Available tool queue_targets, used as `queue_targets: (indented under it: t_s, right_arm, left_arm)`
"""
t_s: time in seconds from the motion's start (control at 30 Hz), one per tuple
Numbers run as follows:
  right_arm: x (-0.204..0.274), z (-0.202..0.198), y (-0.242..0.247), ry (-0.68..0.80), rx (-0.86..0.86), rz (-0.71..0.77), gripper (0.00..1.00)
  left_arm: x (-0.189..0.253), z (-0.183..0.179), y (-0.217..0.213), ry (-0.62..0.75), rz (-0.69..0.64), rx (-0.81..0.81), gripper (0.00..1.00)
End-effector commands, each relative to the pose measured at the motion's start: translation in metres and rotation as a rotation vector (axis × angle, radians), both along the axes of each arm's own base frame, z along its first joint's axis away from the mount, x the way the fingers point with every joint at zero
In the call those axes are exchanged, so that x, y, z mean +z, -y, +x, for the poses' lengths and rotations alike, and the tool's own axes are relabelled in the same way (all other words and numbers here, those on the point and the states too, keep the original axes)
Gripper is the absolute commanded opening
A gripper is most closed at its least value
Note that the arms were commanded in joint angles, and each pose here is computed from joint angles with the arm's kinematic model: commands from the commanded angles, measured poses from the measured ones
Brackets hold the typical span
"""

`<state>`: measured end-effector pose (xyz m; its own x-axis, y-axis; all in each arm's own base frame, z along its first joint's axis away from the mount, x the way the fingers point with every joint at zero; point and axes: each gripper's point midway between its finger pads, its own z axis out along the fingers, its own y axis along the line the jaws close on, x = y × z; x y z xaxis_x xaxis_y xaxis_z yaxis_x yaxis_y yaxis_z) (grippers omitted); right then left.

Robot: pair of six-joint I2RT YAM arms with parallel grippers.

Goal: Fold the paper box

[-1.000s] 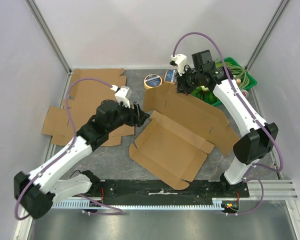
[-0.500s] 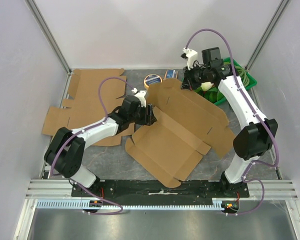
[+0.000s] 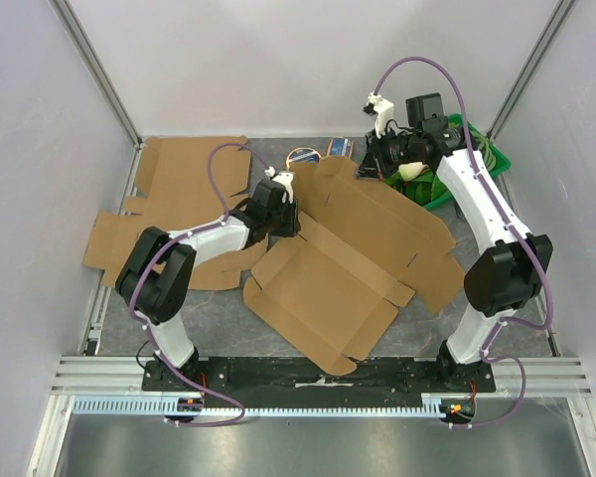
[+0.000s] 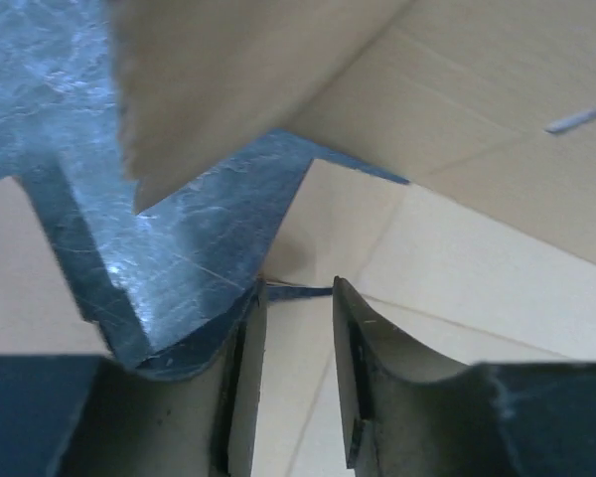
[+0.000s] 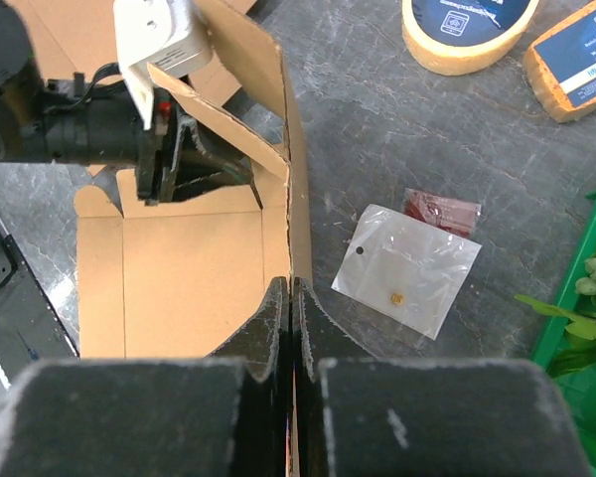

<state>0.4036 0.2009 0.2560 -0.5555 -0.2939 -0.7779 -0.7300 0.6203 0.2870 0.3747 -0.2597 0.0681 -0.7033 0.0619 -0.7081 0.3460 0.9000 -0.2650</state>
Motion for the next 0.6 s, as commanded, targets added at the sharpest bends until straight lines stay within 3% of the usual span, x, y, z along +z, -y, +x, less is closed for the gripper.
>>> queue_targets:
  t_s: [0.0,0.1,0.17,0.4,0.43,0.57]
  right_arm:
    - [0.017,0.000,-0.008,0.037,0.041,0.061,0.00]
    - [0.019,-0.003,-0.011,0.034,0.061,0.083,0.00]
    - [0.018,-0.003,-0.011,0.035,0.058,0.079,0.00]
    - [0.018,-0.008,-0.009,0.042,0.063,0.073,0.00]
    - [0.019,-0.008,-0.009,0.045,0.063,0.074,0.00]
    - [0.018,-0.006,-0.010,0.047,0.046,0.083,0.00]
  left_arm:
    - [-0.008,0.009,-0.014,-0.036,0.063,0.047,0.38]
    - [-0.004,0.010,0.001,-0.038,-0.016,0.017,0.44]
    - [-0.002,0.009,0.009,-0.033,-0.077,-0.002,0.55]
    - [0.010,0.005,0.031,0.017,-0.203,-0.114,0.66]
    - [0.010,0.002,0.032,0.022,-0.213,-0.125,0.65]
    - [0.022,0.003,0.033,0.097,-0.222,-0.151,0.34]
